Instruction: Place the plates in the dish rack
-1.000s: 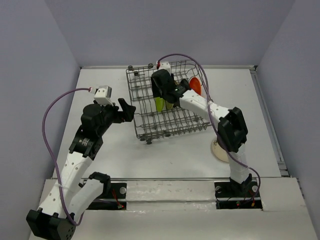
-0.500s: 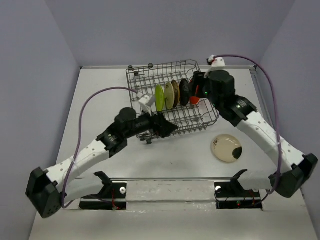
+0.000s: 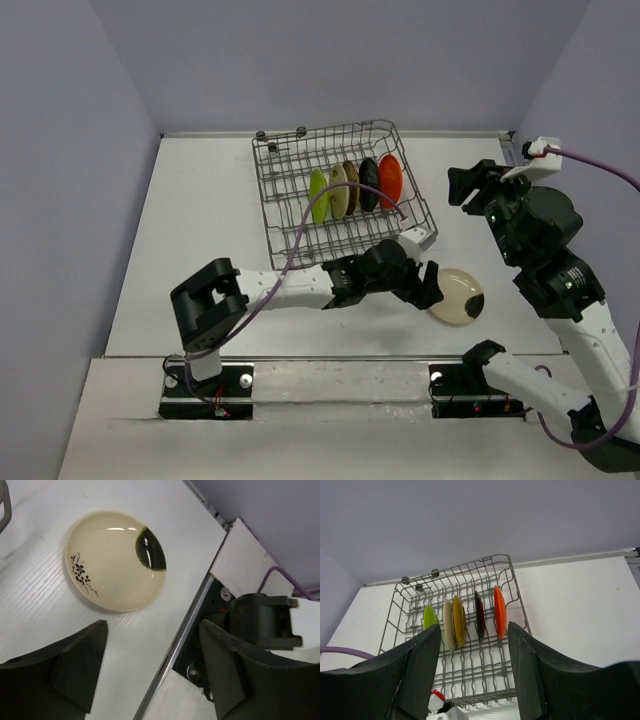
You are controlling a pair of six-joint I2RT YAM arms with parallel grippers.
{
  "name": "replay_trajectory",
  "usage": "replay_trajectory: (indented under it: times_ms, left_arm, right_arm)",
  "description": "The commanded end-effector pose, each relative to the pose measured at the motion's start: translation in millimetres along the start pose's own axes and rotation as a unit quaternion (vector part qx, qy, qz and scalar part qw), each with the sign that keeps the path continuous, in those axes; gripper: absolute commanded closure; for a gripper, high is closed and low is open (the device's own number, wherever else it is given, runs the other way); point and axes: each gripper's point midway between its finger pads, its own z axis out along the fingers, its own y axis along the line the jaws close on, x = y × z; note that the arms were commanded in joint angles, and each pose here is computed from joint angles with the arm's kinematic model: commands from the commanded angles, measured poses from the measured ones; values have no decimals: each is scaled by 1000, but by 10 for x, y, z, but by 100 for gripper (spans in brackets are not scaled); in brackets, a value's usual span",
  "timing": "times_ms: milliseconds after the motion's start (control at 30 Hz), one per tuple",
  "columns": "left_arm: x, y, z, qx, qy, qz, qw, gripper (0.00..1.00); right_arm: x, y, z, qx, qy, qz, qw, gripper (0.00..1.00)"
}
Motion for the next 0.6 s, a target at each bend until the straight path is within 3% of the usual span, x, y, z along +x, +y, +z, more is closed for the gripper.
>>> replay_trajectory:
  times_ms: [0,233,567]
  left_arm:
    - [-130,62,362,-37,-34,-10,999,23]
    - [181,456,734,-147,-17,-8,989,22]
    - [550,755,1065,-178,12,-10,984,30]
  right_arm:
    - [-3,-196,-103,38,-11,-3,999,38]
    - [-66,-198,-212,27,-22,6,999,39]
    - [50,-109,-202,1,-5,11,1000,39]
